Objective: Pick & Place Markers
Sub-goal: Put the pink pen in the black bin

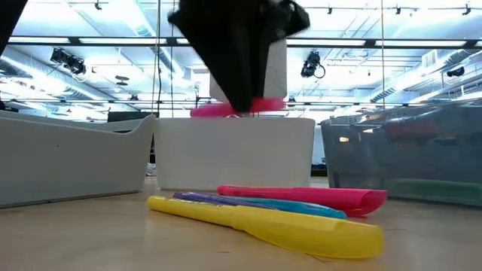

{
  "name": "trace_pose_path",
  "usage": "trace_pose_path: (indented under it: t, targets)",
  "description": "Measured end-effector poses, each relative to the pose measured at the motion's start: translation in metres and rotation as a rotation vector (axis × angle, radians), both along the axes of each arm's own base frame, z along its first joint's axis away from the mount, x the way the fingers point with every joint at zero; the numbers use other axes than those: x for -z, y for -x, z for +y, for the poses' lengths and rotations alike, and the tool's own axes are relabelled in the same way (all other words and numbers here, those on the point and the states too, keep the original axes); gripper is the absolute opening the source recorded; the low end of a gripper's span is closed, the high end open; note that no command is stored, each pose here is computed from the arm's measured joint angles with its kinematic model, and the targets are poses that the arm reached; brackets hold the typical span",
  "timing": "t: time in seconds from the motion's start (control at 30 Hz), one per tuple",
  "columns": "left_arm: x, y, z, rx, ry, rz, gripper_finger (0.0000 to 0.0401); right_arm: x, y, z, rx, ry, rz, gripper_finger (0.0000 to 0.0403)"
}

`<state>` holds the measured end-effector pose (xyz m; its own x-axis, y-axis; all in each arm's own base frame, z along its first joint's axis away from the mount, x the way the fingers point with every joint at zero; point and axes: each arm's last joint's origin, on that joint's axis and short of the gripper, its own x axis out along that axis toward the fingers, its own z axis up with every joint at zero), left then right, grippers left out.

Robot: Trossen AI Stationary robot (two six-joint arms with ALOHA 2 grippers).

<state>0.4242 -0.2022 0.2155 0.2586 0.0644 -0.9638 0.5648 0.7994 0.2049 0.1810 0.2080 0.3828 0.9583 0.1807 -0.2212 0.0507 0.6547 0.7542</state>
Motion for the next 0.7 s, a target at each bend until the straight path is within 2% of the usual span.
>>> trace_pose_path:
  t: [0.37, 0.7]
  targets:
    - [-0.032, 0.016, -0.014, -0.042, -0.031, 0.013, 0.0034, 0.000, 0.000, 0.000, 0.000, 0.000, 0.000, 0.0180]
    - [-0.036, 0.022, -0.016, -0.051, -0.047, 0.043, 0.0032, 0.000, 0.000, 0.000, 0.000, 0.000, 0.000, 0.0180]
